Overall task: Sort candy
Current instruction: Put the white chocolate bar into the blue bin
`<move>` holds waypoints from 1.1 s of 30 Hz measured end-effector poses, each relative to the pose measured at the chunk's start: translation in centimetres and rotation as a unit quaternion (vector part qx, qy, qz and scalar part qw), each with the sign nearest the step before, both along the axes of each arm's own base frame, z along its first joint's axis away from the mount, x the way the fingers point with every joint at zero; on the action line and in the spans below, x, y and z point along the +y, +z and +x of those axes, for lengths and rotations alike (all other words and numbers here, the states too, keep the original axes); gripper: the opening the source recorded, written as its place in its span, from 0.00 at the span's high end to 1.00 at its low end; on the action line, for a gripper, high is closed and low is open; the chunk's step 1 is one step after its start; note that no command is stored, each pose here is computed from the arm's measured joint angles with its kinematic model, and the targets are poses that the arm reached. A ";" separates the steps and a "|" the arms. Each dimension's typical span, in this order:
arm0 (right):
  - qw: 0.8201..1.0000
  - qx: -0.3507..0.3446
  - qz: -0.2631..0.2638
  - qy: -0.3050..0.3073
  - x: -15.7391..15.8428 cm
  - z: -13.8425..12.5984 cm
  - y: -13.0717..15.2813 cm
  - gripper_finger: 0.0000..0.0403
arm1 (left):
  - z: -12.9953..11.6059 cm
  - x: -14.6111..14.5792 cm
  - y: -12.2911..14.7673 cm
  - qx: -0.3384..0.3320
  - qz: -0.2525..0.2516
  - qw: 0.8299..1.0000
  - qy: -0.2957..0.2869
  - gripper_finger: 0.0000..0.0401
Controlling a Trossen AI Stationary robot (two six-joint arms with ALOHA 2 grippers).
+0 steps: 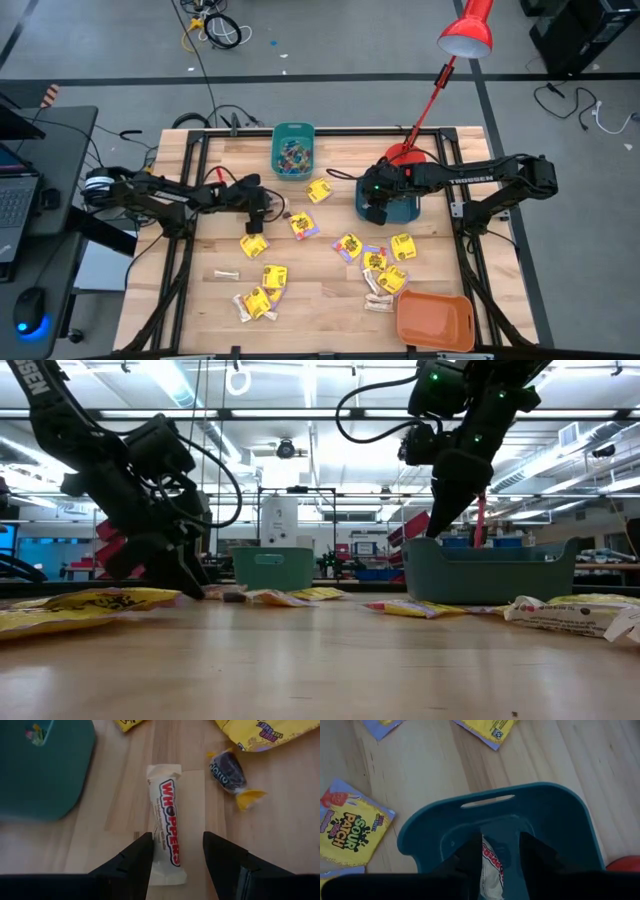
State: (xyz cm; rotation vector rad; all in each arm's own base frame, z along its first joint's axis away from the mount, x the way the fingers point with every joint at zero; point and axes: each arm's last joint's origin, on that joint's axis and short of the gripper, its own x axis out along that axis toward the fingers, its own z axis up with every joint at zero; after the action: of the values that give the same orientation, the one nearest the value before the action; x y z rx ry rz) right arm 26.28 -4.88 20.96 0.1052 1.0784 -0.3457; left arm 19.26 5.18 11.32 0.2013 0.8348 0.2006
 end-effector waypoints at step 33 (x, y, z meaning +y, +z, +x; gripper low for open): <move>0.998 -0.060 -0.011 0.007 0.2 0.9 0.7 0.73 | -0.1 0.0 0.0 -0.009 -0.031 0.999 0.027 0.81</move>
State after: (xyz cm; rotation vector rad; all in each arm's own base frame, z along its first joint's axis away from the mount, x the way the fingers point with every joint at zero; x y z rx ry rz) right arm 27.21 -4.71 21.71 0.0973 0.9558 -0.3353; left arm 19.20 5.21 11.30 0.1183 0.8287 0.2262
